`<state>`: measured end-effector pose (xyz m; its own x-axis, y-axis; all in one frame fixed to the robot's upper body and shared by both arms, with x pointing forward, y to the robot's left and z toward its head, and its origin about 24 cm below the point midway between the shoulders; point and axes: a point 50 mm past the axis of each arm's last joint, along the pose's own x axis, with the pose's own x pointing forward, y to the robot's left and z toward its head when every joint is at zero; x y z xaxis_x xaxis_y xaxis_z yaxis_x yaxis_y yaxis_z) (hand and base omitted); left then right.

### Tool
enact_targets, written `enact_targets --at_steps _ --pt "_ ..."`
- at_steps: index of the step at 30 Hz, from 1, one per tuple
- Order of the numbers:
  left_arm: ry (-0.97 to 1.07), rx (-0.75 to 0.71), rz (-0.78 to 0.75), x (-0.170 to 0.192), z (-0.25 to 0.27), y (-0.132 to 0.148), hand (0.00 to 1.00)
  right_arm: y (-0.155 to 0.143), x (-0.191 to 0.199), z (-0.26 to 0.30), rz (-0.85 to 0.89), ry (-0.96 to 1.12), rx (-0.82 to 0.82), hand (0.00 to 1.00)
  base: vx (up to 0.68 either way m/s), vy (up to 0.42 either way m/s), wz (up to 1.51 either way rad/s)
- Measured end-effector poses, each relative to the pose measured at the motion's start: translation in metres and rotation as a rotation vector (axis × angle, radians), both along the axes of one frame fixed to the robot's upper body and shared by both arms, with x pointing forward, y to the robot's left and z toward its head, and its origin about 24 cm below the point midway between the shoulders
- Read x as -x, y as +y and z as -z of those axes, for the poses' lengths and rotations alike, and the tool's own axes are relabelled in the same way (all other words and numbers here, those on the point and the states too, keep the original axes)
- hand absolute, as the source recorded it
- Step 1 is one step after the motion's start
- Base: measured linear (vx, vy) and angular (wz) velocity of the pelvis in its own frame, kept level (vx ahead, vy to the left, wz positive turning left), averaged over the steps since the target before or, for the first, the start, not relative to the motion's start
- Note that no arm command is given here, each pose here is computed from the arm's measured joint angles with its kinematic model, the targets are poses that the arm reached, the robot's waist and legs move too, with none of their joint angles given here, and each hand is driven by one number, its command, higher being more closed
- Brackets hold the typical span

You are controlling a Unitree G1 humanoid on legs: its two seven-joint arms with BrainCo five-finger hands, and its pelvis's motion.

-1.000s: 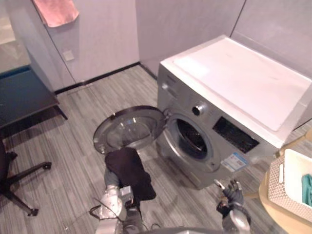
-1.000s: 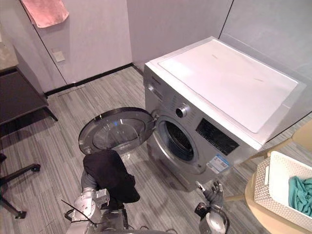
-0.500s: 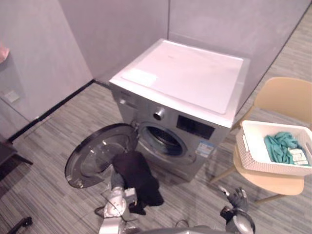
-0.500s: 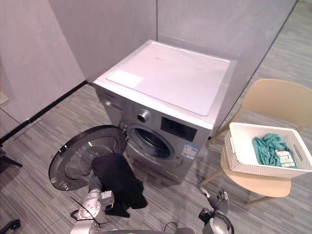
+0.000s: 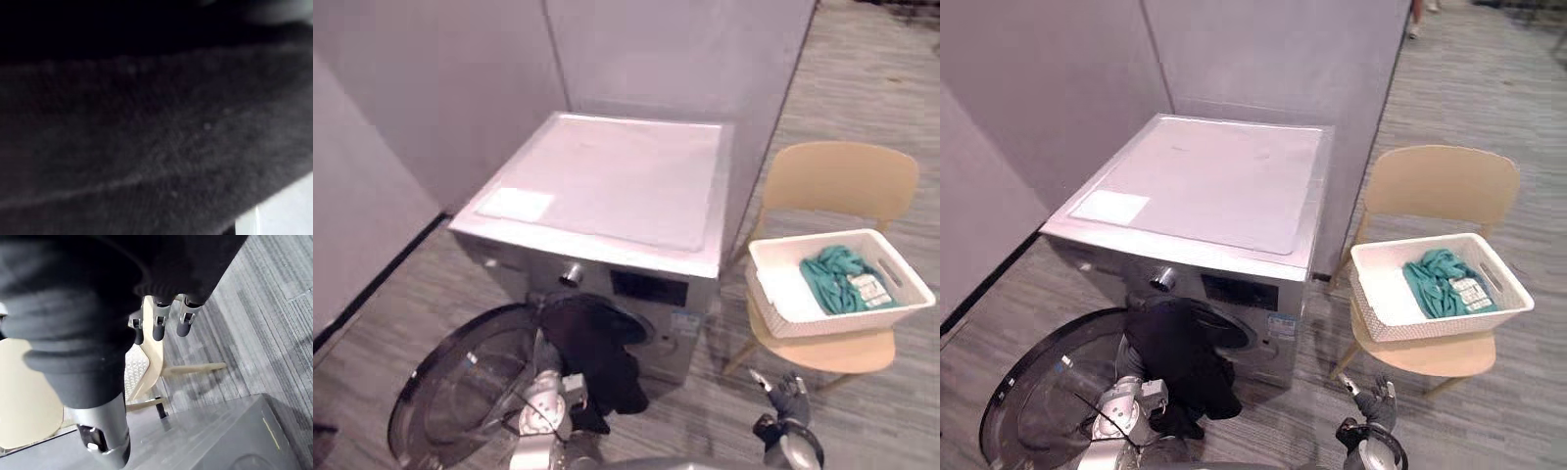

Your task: Pick up the laundry basket with both hands and put the clothes into the washing machine.

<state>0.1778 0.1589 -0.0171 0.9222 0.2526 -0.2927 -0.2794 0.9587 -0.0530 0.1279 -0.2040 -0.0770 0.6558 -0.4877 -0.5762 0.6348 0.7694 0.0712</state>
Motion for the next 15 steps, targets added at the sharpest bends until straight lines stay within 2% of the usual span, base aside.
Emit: enact_targets --at_steps 9,15 --pt "0.007 -0.021 -0.025 0.005 -0.001 0.003 1.00 0.004 -0.003 0.000 -0.039 0.011 0.020 0.00 0.30 0.485 -0.43" --pt "0.030 -0.058 0.006 0.010 0.002 0.006 1.00 0.010 -0.022 -0.007 -0.080 -0.046 0.019 0.00 0.04 0.215 -0.37"
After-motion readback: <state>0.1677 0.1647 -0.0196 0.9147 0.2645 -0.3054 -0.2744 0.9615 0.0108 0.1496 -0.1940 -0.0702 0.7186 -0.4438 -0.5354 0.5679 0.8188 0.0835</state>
